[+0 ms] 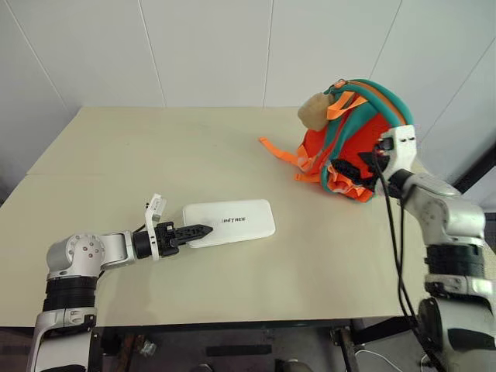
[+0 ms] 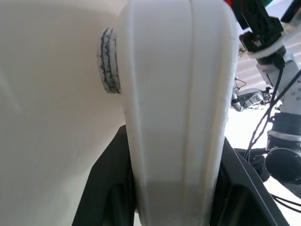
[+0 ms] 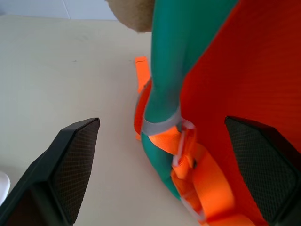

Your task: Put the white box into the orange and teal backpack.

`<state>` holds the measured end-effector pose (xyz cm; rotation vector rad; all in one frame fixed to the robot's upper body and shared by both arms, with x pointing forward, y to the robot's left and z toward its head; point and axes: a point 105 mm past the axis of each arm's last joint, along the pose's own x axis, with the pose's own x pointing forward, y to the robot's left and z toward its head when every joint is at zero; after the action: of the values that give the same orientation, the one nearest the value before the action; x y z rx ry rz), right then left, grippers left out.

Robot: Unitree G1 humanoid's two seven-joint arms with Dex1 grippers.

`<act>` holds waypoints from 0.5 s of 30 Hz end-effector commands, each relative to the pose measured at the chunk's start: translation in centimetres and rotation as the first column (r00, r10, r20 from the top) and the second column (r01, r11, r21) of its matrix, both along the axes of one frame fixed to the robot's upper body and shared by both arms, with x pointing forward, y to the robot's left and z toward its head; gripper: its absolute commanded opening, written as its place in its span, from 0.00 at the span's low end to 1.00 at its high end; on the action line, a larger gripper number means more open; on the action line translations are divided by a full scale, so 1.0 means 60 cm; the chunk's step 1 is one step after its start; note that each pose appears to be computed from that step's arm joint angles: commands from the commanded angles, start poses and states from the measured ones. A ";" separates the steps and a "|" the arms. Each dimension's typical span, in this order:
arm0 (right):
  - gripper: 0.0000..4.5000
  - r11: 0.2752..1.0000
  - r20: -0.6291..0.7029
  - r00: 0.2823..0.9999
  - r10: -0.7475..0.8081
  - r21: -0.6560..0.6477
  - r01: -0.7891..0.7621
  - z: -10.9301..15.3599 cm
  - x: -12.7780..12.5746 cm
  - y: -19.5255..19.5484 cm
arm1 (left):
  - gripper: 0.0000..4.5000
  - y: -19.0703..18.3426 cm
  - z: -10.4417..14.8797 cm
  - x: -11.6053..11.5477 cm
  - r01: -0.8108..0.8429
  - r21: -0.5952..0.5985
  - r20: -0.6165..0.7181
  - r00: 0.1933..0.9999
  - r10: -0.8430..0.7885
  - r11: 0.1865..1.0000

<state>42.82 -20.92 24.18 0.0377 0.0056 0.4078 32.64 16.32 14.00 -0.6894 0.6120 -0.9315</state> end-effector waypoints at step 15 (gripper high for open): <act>0.71 0.994 0.211 0.974 -0.076 0.094 0.057 0.047 0.088 0.079 | 0.31 0.013 -0.003 -0.007 -0.092 -0.004 0.031 0.995 0.092 0.996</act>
<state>48.36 -17.24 23.71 0.0546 -0.1028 0.2848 32.12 16.45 13.73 -0.7195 0.5658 -0.8988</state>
